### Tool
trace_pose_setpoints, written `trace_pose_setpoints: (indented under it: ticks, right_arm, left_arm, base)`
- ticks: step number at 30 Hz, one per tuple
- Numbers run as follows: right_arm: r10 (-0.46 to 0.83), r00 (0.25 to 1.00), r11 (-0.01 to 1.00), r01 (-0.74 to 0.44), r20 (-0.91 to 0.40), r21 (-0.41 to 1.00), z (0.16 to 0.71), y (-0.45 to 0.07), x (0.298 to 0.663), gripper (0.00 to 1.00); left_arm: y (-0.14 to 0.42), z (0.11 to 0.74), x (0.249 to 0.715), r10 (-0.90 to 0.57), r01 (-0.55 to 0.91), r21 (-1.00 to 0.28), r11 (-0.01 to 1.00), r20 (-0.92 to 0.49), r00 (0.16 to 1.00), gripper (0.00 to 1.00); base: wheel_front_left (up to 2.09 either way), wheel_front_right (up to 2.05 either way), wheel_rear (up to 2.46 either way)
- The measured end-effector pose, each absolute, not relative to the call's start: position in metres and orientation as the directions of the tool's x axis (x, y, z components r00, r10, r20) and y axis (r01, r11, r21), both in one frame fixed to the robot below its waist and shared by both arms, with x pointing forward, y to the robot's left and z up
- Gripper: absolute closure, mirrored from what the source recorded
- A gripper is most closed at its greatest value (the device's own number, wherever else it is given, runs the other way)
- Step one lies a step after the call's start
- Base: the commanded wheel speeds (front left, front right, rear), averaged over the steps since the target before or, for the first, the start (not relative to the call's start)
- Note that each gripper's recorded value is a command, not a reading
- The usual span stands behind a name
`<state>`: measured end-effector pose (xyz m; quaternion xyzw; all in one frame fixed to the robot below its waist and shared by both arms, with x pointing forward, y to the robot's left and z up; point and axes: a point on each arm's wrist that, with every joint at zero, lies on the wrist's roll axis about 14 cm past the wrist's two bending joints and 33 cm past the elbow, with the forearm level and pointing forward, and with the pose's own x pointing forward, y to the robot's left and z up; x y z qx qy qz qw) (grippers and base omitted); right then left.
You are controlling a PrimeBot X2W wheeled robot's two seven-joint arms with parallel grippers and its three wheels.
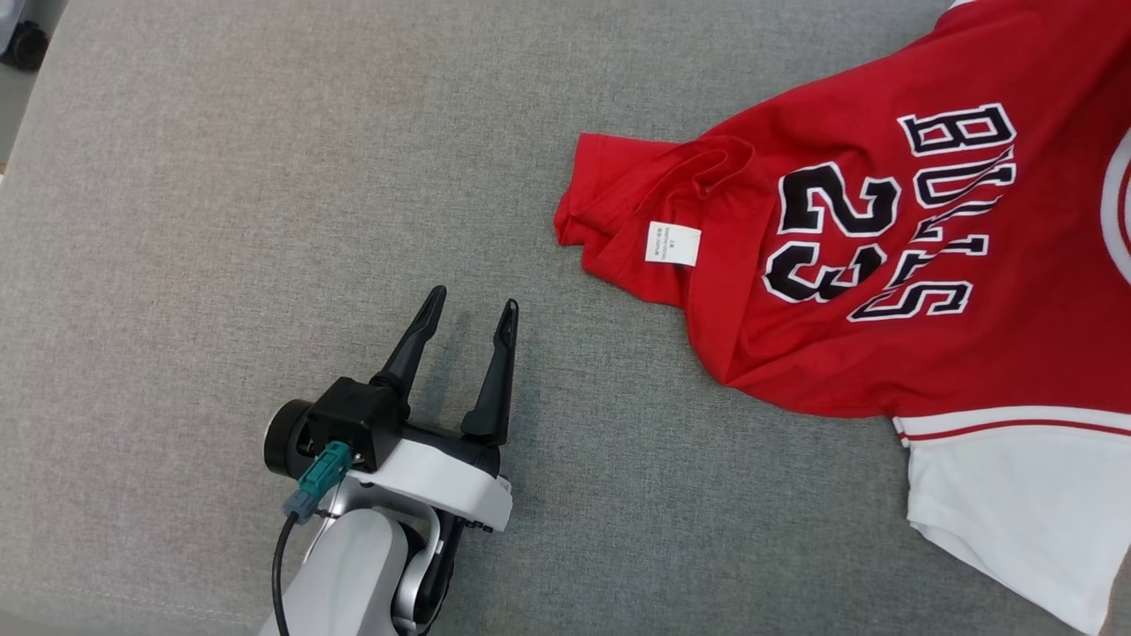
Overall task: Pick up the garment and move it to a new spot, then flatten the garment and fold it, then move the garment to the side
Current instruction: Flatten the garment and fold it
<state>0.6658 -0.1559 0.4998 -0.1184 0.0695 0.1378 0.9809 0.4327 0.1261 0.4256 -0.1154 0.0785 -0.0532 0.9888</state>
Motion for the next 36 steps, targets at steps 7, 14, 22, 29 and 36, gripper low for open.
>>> trace_pose_setpoints:
  ticks: [7, 14, 22, 29, 36]
  right_arm:
    - [0.264, 0.936, 0.926, -0.313, -0.233, -0.21, 0.467, -0.144, 0.671, 1.0]
    - [0.234, 0.894, 0.934, -0.316, -0.383, -0.169, 0.424, -0.146, 0.655, 0.0]
    - [0.219, 0.889, 0.937, -0.306, -0.403, -0.168, 0.429, -0.151, 0.641, 0.0]
    - [0.222, 0.928, 0.943, -0.283, -0.3, -0.177, 0.477, -0.155, 0.628, 0.0]
    - [0.248, 0.957, 0.956, -0.267, -0.153, -0.123, 0.527, -0.148, 0.612, 0.0]
  left_arm:
    - [0.134, 0.416, 0.433, -0.101, 0.059, -0.236, 0.97, -0.17, 0.98, 0.0]
    - [0.136, 0.416, 0.433, -0.093, 0.051, -0.234, 0.971, -0.173, 0.98, 0.0]
    - [0.133, 0.425, 0.433, -0.098, 0.061, -0.235, 0.97, -0.15, 0.984, 0.0]
    - [0.124, 0.444, 0.428, -0.126, 0.098, -0.241, 0.966, -0.101, 0.987, 0.0]
    - [0.121, 0.465, 0.42, -0.13, 0.115, -0.24, 0.964, -0.047, 0.99, 0.0]
  base:
    - [0.0, 0.0, 0.0]
    - [0.0, 0.0, 0.0]
    - [0.0, 0.0, 0.0]
    - [0.0, 0.0, 0.0]
    - [0.0, 0.0, 0.0]
